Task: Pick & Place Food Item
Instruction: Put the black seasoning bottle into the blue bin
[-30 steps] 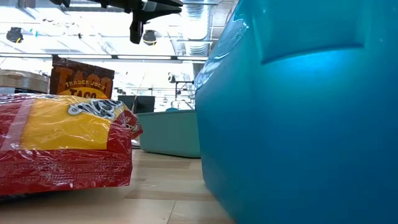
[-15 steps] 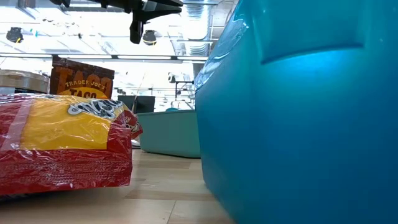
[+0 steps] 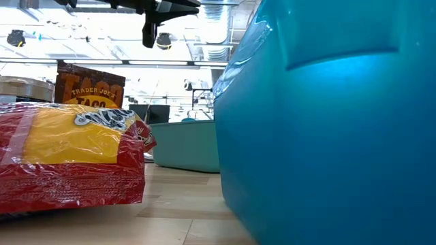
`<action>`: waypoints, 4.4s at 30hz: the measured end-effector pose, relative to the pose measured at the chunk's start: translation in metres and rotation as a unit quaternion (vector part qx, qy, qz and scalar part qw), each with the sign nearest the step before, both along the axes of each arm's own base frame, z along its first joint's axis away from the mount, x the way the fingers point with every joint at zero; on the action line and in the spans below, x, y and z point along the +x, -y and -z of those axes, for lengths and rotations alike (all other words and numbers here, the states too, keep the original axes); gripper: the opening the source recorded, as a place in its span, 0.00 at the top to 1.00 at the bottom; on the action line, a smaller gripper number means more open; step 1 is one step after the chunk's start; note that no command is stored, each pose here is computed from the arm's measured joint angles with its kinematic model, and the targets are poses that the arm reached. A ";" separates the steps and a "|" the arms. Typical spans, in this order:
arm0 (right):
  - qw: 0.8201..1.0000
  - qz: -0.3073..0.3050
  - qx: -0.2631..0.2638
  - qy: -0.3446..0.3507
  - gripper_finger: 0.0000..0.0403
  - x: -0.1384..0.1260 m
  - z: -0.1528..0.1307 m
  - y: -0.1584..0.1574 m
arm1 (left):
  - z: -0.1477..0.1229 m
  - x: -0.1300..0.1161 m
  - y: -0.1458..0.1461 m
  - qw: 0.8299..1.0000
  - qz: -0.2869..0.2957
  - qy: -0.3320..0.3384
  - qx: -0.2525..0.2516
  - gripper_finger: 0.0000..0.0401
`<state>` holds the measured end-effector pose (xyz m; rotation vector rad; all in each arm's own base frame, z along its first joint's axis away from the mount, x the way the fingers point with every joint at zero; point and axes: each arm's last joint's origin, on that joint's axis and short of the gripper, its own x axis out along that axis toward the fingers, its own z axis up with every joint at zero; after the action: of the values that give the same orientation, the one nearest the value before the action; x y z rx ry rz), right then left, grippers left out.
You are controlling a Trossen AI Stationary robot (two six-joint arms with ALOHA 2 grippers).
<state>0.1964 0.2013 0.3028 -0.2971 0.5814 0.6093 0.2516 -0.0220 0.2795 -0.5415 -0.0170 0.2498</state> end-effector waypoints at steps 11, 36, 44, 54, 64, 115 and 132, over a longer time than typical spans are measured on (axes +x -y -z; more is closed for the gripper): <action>0.993 -0.034 -0.095 -0.056 0.51 0.032 0.003 -0.019 | 0.000 0.000 0.000 1.000 -0.002 0.000 0.000 0.91; 0.966 -0.070 -0.198 -0.151 0.50 0.077 0.039 -0.046 | 0.000 0.000 0.000 1.000 -0.001 0.000 0.000 0.91; 0.961 -0.073 -0.211 -0.161 0.50 0.078 0.049 -0.044 | 0.000 0.000 0.000 1.000 0.001 0.000 0.000 0.91; 0.957 -0.076 -0.221 -0.172 0.50 0.075 0.060 -0.042 | 0.000 0.000 0.000 1.000 0.000 0.000 0.000 0.91; 0.950 -0.089 -0.230 -0.192 0.50 0.077 0.071 -0.044 | 0.000 0.000 0.000 1.000 -0.001 0.000 0.000 0.91; 0.907 -0.237 -0.304 -0.172 0.48 0.082 0.092 -0.047 | 0.000 0.000 0.000 1.000 0.000 0.000 0.000 0.91; 0.907 -0.235 -0.303 -0.173 0.44 0.083 0.092 -0.046 | 0.000 0.000 0.000 1.000 -0.002 0.000 0.000 0.91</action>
<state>0.2791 0.2473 0.2110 -0.9487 1.0578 0.9495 0.2516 -0.0219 0.2795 -0.5415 -0.0182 0.2543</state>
